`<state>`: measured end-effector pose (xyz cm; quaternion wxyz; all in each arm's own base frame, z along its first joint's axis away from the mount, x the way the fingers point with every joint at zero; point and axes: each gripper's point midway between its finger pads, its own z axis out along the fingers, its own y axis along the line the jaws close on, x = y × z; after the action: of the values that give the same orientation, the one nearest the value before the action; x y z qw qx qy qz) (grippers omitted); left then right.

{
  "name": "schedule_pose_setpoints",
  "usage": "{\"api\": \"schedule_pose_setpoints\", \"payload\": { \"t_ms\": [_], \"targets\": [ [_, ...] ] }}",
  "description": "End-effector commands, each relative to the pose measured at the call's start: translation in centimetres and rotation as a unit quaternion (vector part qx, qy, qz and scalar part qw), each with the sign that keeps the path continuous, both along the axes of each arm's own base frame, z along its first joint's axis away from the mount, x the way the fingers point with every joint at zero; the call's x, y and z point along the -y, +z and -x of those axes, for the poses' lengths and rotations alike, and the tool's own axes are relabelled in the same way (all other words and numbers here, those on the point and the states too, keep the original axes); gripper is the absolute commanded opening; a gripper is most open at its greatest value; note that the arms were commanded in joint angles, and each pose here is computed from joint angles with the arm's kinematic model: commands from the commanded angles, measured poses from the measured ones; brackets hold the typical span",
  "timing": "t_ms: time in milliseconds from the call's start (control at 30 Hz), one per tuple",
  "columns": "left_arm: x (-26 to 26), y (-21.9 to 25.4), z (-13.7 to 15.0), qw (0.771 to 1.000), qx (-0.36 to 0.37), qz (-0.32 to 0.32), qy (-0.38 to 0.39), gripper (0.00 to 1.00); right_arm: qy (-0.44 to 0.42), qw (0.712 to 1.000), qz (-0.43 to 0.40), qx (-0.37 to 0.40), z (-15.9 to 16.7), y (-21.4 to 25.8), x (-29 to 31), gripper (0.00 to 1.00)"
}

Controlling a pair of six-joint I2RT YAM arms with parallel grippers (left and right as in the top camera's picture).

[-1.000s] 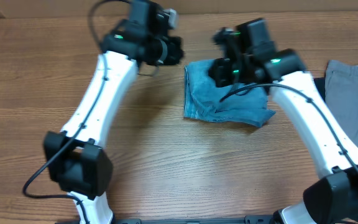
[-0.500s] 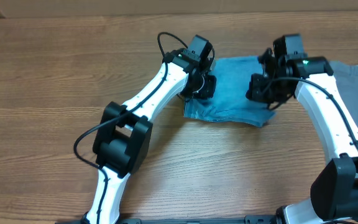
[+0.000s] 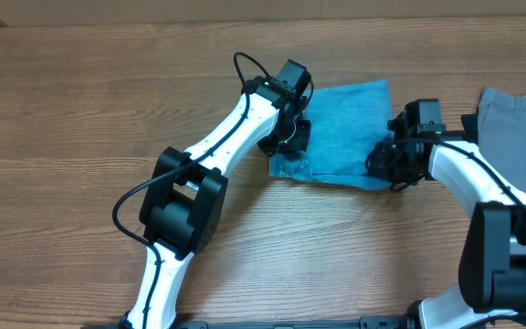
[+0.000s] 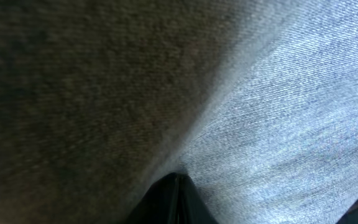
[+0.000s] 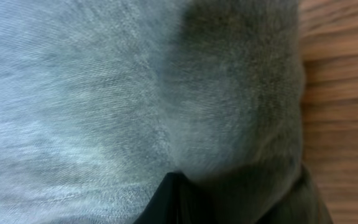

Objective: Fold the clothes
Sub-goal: 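Press the folded jeans flat with both grippers on left and right edges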

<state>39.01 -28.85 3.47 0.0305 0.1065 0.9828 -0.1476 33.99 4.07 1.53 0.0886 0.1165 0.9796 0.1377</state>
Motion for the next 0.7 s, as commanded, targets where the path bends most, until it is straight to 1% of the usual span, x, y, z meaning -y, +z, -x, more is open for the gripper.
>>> {"api": "schedule_pose_setpoints", "payload": {
  "t_ms": [0, 133, 233, 333, 467, 533, 600, 667],
  "targets": [
    [-2.6, -2.0, -0.8, 0.997, 0.023, -0.074, 0.002, 0.04, -0.017, 0.999, 0.009, -0.051, 1.8, -3.5, 0.6, 0.04],
    [-3.8, -2.3, -1.3, 0.994, 0.037, -0.106, 0.007, 0.04, -0.020, 0.998, 0.009, -0.063, 2.0, -4.5, 0.7, 0.04],
    [-4.2, -1.7, -1.9, 0.993, 0.046, -0.106, 0.007, 0.04, -0.021, 0.998, 0.009, -0.063, 2.0, -4.5, 0.7, 0.04],
    [-3.4, 1.1, -3.0, 0.996, 0.056, -0.064, 0.013, 0.04, -0.020, 0.998, 0.009, -0.064, 2.0, -4.5, 0.7, 0.04],
    [-2.3, 6.8, -4.4, 0.994, 0.109, -0.019, 0.017, 0.04, -0.020, 0.998, 0.009, -0.064, 2.0, -4.5, 0.7, 0.04],
    [-1.8, 9.6, -4.7, 0.991, 0.136, -0.003, 0.017, 0.04, -0.021, 0.998, 0.009, -0.064, 2.0, -4.5, 0.7, 0.04],
    [-1.5, 10.8, -4.6, 0.989, 0.146, 0.008, 0.017, 0.04, -0.020, 0.998, 0.006, -0.063, 2.0, -4.5, 0.6, 0.04],
    [-0.8, 10.9, -4.1, 0.990, 0.137, 0.023, 0.013, 0.04, -0.019, 0.998, -0.001, -0.063, 2.0, -4.4, 0.4, 0.04]
  ]
}}
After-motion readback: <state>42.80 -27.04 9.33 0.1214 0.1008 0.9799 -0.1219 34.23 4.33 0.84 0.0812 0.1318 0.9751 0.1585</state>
